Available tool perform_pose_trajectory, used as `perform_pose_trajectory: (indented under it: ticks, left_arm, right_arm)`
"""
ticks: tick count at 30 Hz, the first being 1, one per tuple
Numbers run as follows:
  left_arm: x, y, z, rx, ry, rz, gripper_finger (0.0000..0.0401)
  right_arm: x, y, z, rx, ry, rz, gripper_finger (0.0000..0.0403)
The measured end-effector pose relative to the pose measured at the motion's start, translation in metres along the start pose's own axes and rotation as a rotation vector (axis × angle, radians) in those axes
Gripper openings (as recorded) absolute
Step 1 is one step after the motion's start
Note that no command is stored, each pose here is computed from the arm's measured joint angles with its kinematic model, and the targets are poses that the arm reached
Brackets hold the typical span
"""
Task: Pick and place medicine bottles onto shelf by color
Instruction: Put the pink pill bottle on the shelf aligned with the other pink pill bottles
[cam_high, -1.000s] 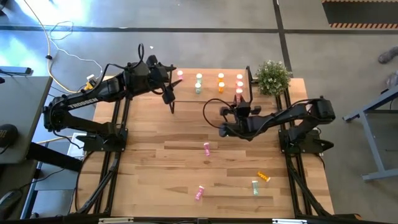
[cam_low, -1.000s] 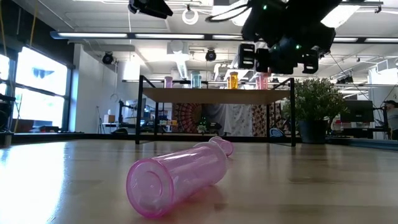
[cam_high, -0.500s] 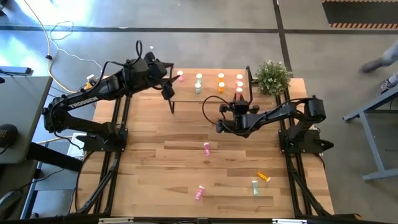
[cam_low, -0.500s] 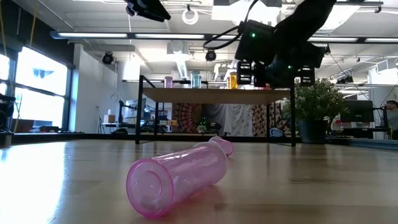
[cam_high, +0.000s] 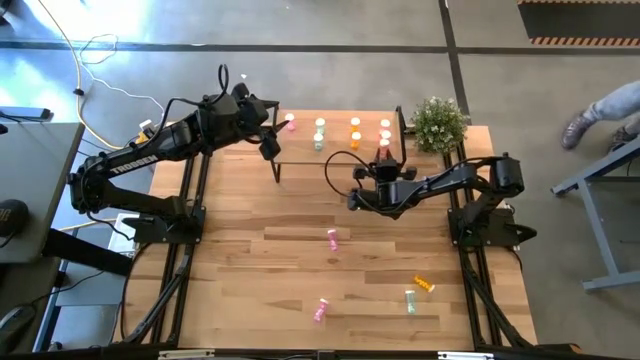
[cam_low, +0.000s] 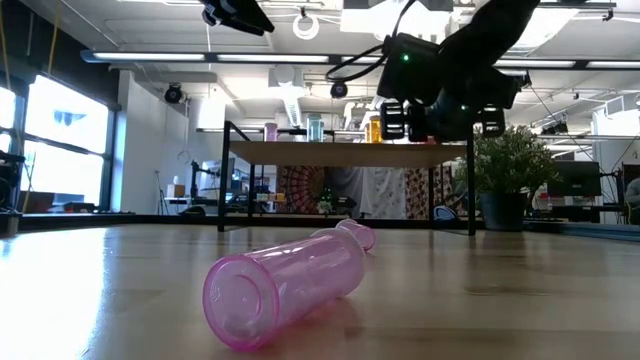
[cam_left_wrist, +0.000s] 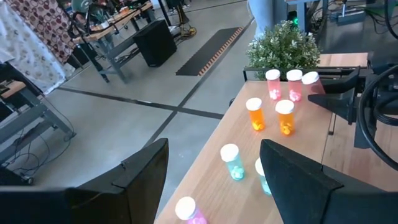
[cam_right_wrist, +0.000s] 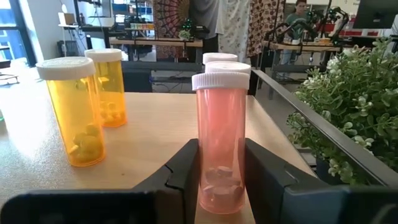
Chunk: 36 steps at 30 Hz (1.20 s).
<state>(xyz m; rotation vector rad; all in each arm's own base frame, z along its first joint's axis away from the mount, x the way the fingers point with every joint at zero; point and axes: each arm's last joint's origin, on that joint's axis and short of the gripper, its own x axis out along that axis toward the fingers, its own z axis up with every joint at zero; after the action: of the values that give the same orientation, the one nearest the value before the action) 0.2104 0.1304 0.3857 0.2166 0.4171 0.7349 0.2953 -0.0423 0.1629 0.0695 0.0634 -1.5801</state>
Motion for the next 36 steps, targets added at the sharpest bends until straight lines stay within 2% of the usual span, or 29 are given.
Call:
perform_pose_trajectory:
  ticks: [15,25,31,36]
  left_arm:
    - [0.000,0.000,0.000,0.000,0.000,0.000,0.0245]
    - [0.000,0.000,0.000,0.000,0.001,-0.001,0.0245]
    - [0.000,0.000,0.000,0.000,0.001,-0.001,0.0245]
    - [0.000,-0.001,0.000,-0.009,-0.003,-0.018,0.0245]
  right_arm:
    - [0.000,0.001,0.000,0.023,0.041,0.017,0.0150]
    - [-0.001,-0.004,0.009,0.022,0.082,0.035,0.0142]
    - [-0.020,-0.011,0.039,0.116,0.155,0.141,0.0138]
    - [-0.034,-0.024,0.069,0.230,0.321,0.298,0.0138]
